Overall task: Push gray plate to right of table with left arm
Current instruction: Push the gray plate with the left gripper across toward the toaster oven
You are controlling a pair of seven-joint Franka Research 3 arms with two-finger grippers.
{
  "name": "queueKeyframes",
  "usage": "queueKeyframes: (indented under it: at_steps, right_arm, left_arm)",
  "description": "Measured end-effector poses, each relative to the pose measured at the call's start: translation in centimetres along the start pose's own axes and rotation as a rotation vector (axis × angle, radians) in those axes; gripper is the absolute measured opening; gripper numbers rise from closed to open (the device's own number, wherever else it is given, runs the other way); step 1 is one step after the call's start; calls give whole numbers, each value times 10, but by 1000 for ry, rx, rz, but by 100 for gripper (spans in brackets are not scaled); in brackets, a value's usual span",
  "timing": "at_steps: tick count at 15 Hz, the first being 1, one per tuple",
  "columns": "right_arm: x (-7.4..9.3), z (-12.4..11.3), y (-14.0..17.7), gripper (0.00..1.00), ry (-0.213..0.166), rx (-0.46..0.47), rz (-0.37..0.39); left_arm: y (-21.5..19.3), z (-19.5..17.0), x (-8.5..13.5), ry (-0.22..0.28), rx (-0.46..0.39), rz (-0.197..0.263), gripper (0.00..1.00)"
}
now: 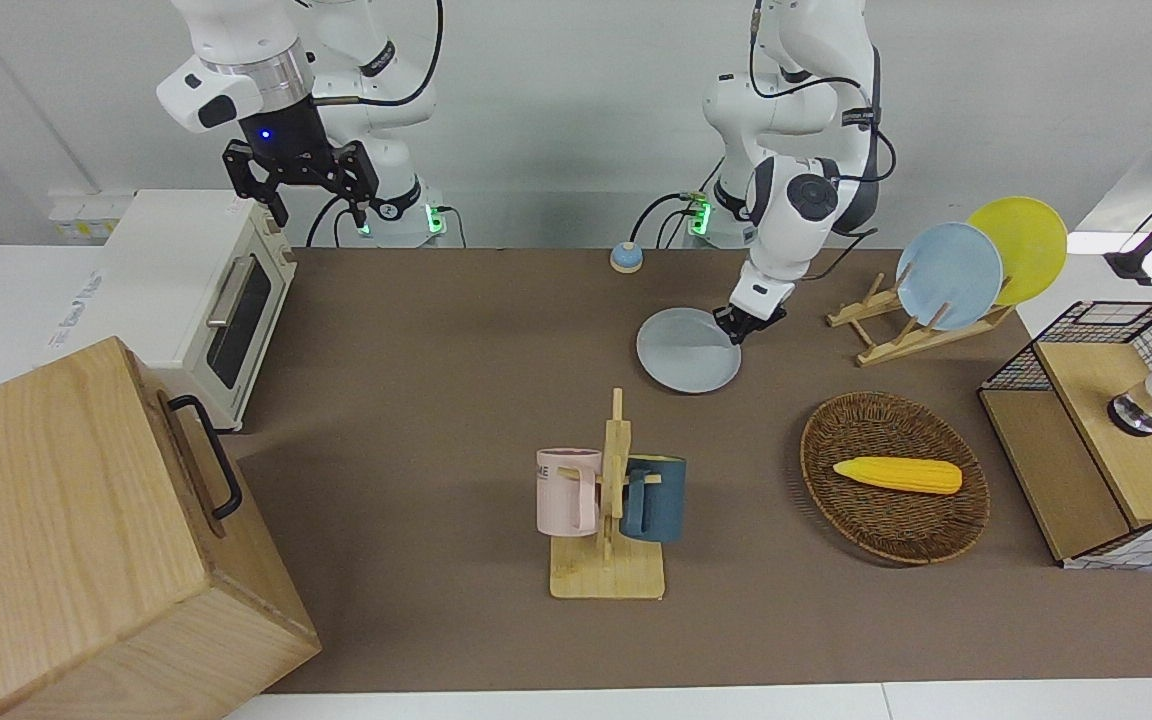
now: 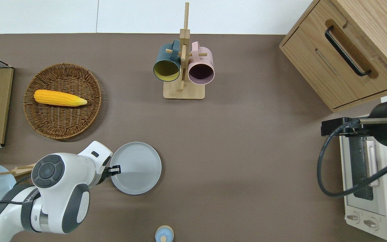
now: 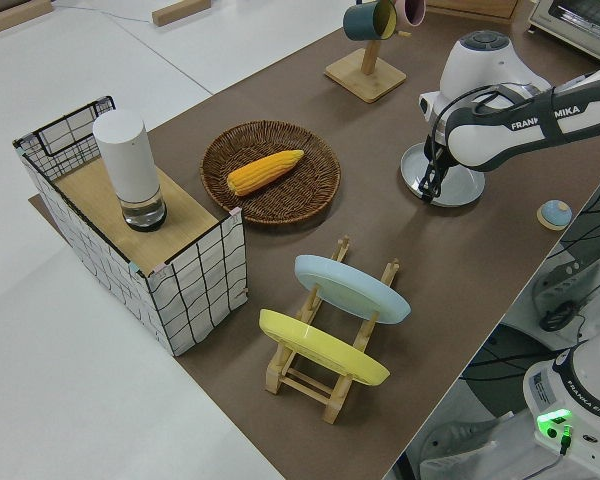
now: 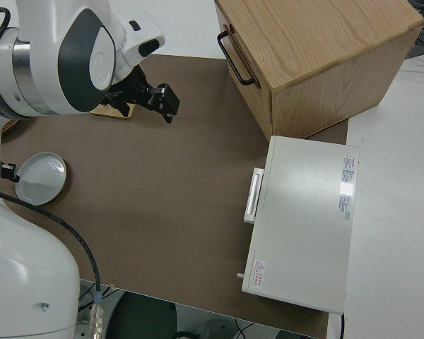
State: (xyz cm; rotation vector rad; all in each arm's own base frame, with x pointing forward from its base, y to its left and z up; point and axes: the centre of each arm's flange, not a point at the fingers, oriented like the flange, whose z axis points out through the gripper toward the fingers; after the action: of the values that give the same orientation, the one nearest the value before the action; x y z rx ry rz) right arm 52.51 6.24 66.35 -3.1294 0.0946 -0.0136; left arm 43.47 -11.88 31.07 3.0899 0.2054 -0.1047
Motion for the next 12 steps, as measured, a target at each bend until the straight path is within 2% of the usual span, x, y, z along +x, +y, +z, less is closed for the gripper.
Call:
queueKeyframes:
  at_steps: [4,9,12]
  right_arm:
    - [0,0,0,100,0,0,0]
    - [0,0,0,100,0,0,0]
    - [0,0,0,100,0,0,0]
  left_arm:
    - [36,2,-13,3,1,28,4]
    - [64,4,-15,4,-16,66,4]
    - [79,5,-17,10,-47,68,4]
